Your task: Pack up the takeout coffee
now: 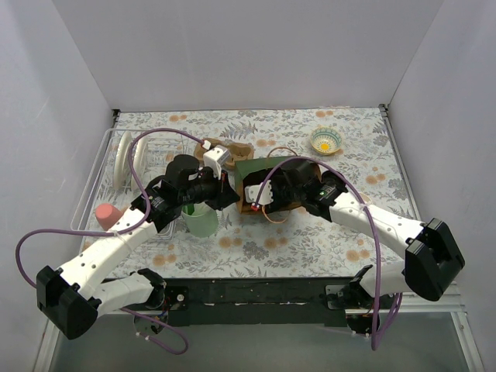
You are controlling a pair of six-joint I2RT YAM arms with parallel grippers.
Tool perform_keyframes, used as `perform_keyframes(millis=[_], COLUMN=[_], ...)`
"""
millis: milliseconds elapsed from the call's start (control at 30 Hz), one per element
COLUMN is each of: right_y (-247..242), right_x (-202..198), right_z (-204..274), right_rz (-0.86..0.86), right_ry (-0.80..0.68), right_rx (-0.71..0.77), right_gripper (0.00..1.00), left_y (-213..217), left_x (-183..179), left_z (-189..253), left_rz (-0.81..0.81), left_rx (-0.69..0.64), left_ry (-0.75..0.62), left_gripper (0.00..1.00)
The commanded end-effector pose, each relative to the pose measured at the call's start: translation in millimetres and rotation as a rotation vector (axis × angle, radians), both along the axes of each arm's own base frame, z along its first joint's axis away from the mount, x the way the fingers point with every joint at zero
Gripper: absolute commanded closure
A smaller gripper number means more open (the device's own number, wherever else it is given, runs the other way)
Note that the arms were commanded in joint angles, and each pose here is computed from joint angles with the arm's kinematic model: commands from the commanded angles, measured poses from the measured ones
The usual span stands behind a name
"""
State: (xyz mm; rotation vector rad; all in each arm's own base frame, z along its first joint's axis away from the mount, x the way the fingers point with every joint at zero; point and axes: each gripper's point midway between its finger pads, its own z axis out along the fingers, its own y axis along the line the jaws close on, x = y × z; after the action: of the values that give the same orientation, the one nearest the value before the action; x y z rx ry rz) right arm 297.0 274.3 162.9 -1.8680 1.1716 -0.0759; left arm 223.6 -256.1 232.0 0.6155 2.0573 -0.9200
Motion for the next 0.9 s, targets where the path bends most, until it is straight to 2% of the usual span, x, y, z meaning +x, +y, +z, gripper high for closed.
perform_keyframes(millis=[0, 333, 633, 867], right_y=[0.7, -16.4, -40.4, -35.0], right_x=[12.8, 10.5, 8.9, 9.1], right_z=[4.9, 30.0, 14.1, 4.9], right_rz=[-0.014, -0.042, -0.058, -0.023], right_ry=[-0.07, -0.12, -0.077, -0.06], right_rx=[0.022, 0.021, -0.038, -0.044], right_gripper=[0.79, 0.79, 0.79, 0.79], left_y=[-2.5, -0.5, -0.2, -2.5], left_x=[-2.7, -5.2, -3.4, -2.1], left_z=[4.6, 1.7, 0.2, 4.4], left_rz=[-0.019, -0.016, -0.016, -0.019], left_rx=[-0.018, -0.019, -0.009, -0.019], left_ry=[-0.019, -0.015, -0.024, -0.026], left_gripper=[1.0, 1.0, 1.0, 1.0])
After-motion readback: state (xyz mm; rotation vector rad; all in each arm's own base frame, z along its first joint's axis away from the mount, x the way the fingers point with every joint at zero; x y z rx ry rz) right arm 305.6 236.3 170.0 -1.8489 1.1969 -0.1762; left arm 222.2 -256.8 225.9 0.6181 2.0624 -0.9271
